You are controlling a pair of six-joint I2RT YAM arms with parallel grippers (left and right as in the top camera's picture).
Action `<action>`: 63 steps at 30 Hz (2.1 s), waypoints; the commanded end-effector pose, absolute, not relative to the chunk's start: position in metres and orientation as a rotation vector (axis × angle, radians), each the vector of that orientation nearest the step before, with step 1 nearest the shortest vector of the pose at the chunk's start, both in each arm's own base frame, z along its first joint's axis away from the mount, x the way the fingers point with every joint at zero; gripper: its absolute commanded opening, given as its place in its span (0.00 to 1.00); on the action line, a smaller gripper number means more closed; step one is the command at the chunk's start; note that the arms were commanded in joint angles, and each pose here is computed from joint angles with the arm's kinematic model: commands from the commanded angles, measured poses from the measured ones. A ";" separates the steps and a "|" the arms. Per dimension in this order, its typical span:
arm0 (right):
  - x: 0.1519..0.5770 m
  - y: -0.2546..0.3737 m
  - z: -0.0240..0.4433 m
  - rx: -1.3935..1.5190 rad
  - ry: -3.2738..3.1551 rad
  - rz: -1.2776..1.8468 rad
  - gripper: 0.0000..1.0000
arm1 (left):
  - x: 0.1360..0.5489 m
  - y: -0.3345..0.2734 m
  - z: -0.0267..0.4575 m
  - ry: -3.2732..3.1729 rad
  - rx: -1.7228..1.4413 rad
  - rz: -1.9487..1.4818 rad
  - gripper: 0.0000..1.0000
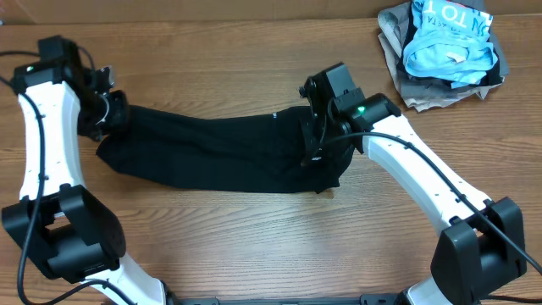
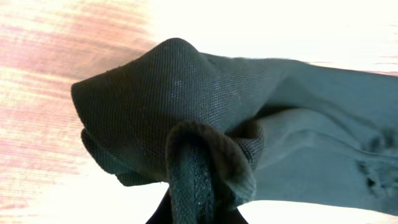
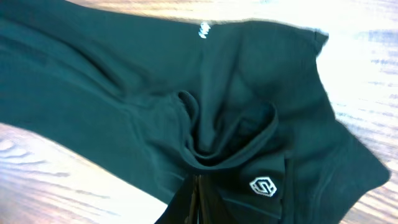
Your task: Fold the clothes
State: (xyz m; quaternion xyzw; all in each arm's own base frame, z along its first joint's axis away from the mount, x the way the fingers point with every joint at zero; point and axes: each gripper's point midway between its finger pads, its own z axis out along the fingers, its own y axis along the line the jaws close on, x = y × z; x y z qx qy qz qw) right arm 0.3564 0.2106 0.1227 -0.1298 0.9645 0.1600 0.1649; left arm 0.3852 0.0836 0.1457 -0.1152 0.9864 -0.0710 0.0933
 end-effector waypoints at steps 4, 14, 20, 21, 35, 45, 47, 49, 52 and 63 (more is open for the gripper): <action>0.365 0.198 0.122 -0.275 2.747 0.468 0.04 | 0.394 0.044 0.147 2.951 -0.170 -0.117 0.04; 0.380 0.176 0.129 -0.182 2.734 0.515 0.04 | 0.401 -0.028 0.121 3.003 0.131 -0.053 0.04; 0.391 0.160 0.152 -0.122 2.676 0.580 0.04 | 0.398 -0.061 0.076 3.110 0.239 -0.068 0.04; 0.393 0.156 0.156 -0.108 2.666 0.582 0.04 | 0.398 -0.067 0.066 3.126 0.260 -0.072 0.04; 0.391 0.130 0.161 -0.026 2.675 0.556 0.10 | 0.397 -0.139 0.008 3.163 0.383 -0.194 0.33; 0.393 0.126 0.160 -0.017 2.674 0.524 0.16 | 0.403 -0.185 0.061 3.114 0.360 -0.594 0.57; 0.393 0.124 0.160 -0.013 2.673 0.510 0.16 | 0.404 -0.187 0.079 3.110 0.362 -0.615 0.61; 0.394 0.121 0.160 -0.004 2.673 0.499 0.17 | 0.407 -0.188 0.103 3.081 0.425 -0.618 0.70; 0.395 0.117 0.159 0.008 2.674 0.492 0.17 | 0.409 -0.183 0.110 3.059 0.497 -0.564 0.76; 0.384 0.097 0.135 0.093 2.789 0.442 0.59 | 0.422 -0.125 0.100 3.110 0.391 -0.277 0.82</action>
